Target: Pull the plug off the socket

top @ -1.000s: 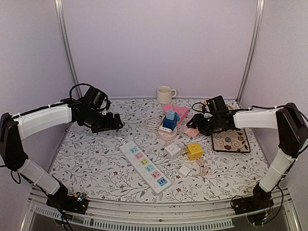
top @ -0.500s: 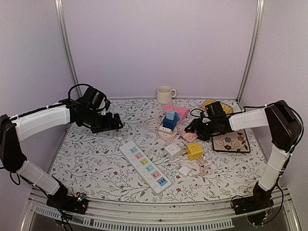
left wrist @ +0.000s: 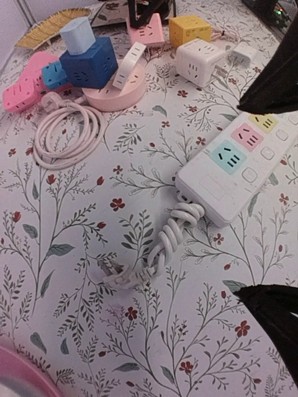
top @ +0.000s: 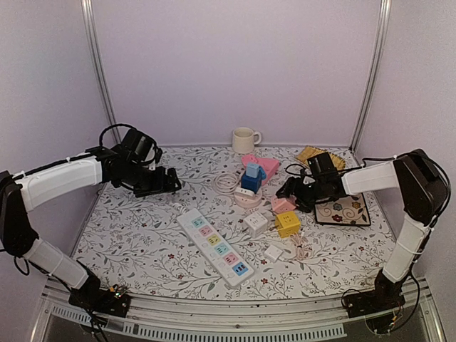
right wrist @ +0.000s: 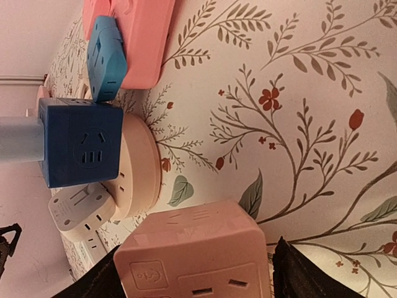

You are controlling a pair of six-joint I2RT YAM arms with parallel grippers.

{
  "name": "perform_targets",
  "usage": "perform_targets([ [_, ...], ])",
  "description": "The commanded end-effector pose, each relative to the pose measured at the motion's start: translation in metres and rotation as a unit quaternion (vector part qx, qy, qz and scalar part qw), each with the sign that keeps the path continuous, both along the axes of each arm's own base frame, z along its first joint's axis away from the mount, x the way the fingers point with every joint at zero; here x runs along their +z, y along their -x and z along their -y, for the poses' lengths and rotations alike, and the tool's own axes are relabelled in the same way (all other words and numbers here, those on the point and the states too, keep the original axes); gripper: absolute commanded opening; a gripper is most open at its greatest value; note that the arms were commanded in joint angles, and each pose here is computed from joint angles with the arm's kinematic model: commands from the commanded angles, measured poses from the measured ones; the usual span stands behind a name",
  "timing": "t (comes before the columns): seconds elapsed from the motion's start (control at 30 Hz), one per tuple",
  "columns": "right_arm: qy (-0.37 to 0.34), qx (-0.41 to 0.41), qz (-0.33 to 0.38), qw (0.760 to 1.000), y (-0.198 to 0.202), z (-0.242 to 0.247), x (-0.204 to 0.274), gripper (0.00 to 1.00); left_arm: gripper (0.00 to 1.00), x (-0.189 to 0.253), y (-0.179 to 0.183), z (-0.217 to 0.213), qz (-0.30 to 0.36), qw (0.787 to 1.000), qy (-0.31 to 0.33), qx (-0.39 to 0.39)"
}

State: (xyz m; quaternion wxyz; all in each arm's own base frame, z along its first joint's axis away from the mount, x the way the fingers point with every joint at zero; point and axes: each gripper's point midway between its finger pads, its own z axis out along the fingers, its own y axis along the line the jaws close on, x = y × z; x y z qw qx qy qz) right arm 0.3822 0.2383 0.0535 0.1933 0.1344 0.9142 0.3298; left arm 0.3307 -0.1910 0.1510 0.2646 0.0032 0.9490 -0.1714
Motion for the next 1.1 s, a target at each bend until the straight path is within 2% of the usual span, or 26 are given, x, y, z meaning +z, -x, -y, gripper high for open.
perform_targets([
  [0.0,0.021,-0.014,0.011,1.000,0.000,0.015,0.016,0.81,0.95,0.009,0.003,-0.005,0.012,1.000,0.004,0.010],
  [0.3,0.074,-0.024,0.009,0.997,0.004,0.033,0.028,0.86,0.96,0.006,0.004,-0.005,0.013,1.000,0.006,0.008],
  [0.73,0.132,-0.029,0.026,0.990,0.008,0.047,0.060,0.86,0.96,0.010,-0.001,-0.002,0.021,1.000,0.010,0.007],
  [1.07,0.160,0.003,0.081,0.984,0.007,0.011,0.105,0.85,0.96,0.008,-0.001,0.003,0.017,1.000,0.024,0.005],
])
